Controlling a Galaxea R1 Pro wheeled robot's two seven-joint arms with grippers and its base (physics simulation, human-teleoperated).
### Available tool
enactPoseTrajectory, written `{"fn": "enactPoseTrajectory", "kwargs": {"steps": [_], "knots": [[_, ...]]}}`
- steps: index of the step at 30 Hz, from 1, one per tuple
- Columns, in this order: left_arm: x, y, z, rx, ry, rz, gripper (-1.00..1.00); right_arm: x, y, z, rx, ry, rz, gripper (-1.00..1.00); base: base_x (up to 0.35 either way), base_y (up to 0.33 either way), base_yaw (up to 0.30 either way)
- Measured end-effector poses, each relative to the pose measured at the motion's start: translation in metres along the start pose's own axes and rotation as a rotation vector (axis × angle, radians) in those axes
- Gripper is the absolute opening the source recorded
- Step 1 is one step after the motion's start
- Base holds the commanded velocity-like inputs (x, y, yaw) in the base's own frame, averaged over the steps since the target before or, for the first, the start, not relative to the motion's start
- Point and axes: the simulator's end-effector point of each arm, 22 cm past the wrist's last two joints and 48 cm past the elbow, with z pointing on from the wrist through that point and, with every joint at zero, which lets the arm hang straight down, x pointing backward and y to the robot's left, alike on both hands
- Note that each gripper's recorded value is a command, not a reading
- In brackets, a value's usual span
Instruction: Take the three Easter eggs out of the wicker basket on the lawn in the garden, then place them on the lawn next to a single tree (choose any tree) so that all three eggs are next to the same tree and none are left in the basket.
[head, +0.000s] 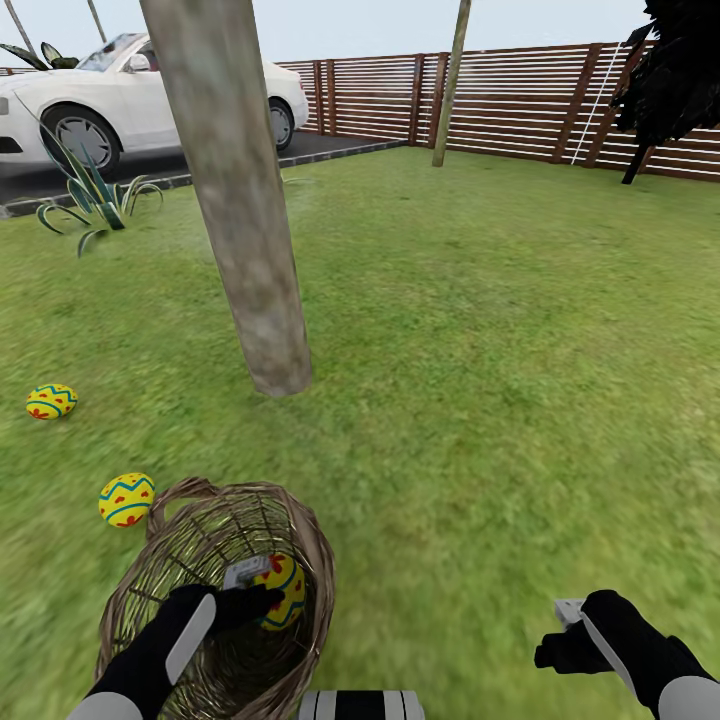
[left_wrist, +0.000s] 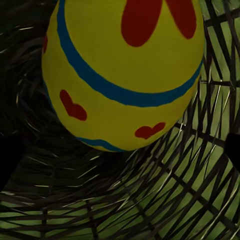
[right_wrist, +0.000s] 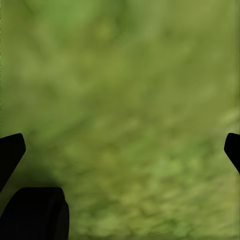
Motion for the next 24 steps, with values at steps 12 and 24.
{"fn": "enactPoseTrajectory", "kwargs": {"steps": [12,24], "knots": [[0.003,-0.001,0.003,0.001,0.007,0.0,1.0,0.002,0.0,0.003,-0.001,0.007,0.001,1.0,0.0,0.0,0.0],[0.016,0.002,0.015,-0.003,0.039,-0.007,1.0,0.011,0.001,0.016,-0.002,0.04,0.0,1.0,0.0,0.0,0.0]]}}
